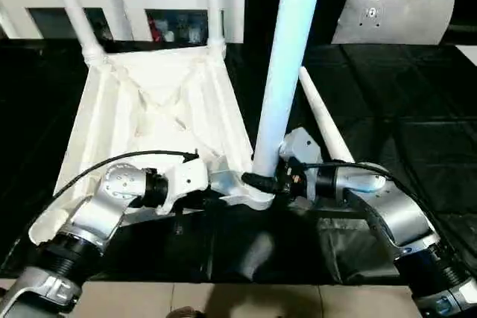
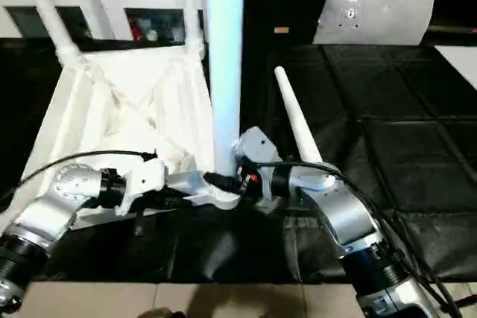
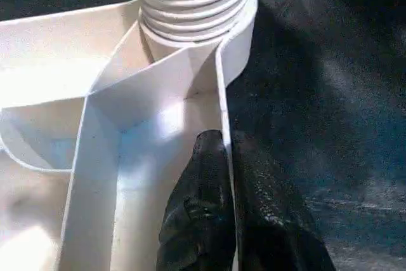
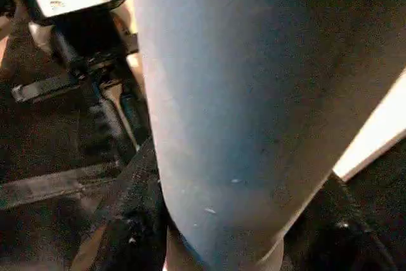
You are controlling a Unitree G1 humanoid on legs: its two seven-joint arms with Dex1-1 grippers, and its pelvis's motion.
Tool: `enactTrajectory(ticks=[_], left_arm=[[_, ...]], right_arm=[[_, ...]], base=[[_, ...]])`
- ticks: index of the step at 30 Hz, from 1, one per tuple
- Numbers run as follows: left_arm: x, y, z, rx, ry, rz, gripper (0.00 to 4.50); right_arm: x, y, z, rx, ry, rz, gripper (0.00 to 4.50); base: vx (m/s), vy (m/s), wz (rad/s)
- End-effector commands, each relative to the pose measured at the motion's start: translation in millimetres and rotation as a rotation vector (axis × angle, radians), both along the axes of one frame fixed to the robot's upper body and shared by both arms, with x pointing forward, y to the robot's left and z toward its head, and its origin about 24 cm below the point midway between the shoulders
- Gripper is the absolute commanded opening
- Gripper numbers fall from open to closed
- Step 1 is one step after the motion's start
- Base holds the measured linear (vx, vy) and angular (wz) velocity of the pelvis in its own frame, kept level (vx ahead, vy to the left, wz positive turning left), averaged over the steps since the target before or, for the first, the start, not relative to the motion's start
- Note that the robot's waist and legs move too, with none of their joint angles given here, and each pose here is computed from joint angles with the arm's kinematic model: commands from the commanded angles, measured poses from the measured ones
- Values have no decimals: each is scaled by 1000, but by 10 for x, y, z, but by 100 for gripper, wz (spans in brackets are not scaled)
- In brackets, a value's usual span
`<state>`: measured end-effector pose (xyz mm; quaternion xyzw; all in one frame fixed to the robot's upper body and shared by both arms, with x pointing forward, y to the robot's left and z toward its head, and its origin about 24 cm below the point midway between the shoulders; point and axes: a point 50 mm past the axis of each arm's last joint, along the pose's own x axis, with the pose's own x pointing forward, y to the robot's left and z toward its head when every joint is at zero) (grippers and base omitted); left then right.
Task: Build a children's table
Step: Insert table leg to table base
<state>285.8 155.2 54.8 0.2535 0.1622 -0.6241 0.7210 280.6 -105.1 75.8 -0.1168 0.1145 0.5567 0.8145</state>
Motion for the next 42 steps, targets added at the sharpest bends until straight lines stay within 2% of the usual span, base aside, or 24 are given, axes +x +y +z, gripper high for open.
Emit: enactTrajectory(ticks=[1,5,9,13,15,17,20,21,23,24,25,27,30,32,33,37,41,42], left_arm=[[5,-132,77,-3,-23,-101,0],[96,-159,194,-4,-35,-127,0],[122,-95,237,17,-42,-119,0],[43,14,200,15,-27,-63,0],[-24,80,168,8,-20,21,0],[-35,89,164,8,-21,35,0],[-146,160,121,8,-23,189,0],[-240,157,124,-13,-23,308,0],[-344,95,144,-41,-13,386,0],[-344,95,144,-41,-13,386,0],[-437,-28,154,-55,-11,426,0],[-479,-151,169,-68,-19,443,0],[-472,-296,205,-103,-19,435,0],[-410,-413,233,-133,-25,434,0],[-410,-413,233,-133,-25,434,0],[-238,-397,236,-47,-95,501,0],[-189,-344,233,16,-111,553,0],[-179,-330,229,35,-113,563,0]], right_arm=[[-347,-132,-729,-212,328,31,190],[-395,-85,-745,-207,350,90,190],[-363,-65,-748,-211,341,84,190],[-273,-51,-751,-204,319,16,190],[-204,-55,-760,-199,306,-52,190],[-195,-56,-761,-199,302,-63,190],[-108,-64,-766,-200,273,-174,190],[-54,-68,-754,-190,259,-252,190],[-6,-66,-736,-185,241,-315,190],[-6,-66,-736,-185,241,-315,190],[67,-53,-707,-179,215,-386,190],[135,-38,-682,-167,202,-448,190],[177,-5,-661,-148,205,-455,190],[203,31,-650,-136,204,-444,190],[203,31,-650,-136,204,-444,190],[202,89,-650,-121,211,-423,190],[201,105,-668,-114,223,-429,190],[209,113,-670,-103,222,-433,225]], base=[[0,0,0],[0,0,0],[0,0,0],[0,0,0],[0,0,0],[0,0,0],[0,0,0],[-38,21,-24],[-20,26,-21],[0,0,0],[4,43,-23],[0,0,0],[0,0,0],[0,0,0],[0,0,0],[0,0,0],[0,0,0],[0,0,0]])
